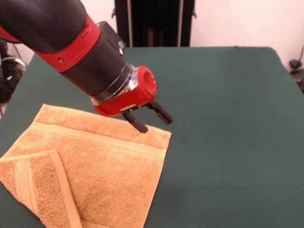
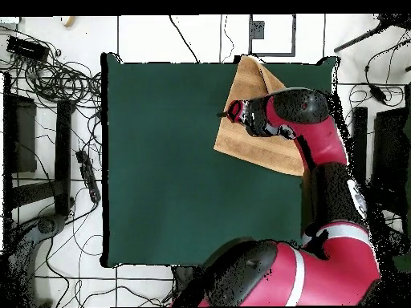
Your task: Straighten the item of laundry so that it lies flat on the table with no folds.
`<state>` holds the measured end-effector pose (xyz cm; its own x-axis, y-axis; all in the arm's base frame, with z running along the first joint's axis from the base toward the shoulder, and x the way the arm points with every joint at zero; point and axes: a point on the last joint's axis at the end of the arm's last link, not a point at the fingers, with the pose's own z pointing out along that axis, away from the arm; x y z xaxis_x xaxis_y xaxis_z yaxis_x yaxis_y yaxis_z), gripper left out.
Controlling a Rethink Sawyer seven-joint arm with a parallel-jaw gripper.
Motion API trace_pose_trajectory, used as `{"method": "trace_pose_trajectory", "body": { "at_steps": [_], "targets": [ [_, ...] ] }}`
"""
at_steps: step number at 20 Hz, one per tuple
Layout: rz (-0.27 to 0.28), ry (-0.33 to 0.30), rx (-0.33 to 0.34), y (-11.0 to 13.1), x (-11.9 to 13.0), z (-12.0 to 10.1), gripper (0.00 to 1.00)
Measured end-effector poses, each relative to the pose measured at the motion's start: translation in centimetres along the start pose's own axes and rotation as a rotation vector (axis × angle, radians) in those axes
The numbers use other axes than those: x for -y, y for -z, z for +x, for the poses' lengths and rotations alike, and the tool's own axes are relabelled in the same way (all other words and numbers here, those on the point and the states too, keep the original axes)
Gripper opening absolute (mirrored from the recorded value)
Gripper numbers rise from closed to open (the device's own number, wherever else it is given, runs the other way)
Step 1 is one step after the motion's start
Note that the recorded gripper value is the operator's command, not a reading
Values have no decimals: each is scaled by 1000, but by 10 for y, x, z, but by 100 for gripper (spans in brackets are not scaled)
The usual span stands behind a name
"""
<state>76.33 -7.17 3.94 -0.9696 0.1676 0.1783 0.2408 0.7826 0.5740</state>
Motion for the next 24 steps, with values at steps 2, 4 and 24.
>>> {"method": "trace_pose_trajectory", "body": {
  "at_steps": [2, 4, 24],
  "targets": [
    [-9, -5, -1, 1, 3, 1, 100],
    [-11, -9, -2, 1, 6, 2, 100],
    [111, -76, 129, -49, 81, 10, 100]
  ]
}}
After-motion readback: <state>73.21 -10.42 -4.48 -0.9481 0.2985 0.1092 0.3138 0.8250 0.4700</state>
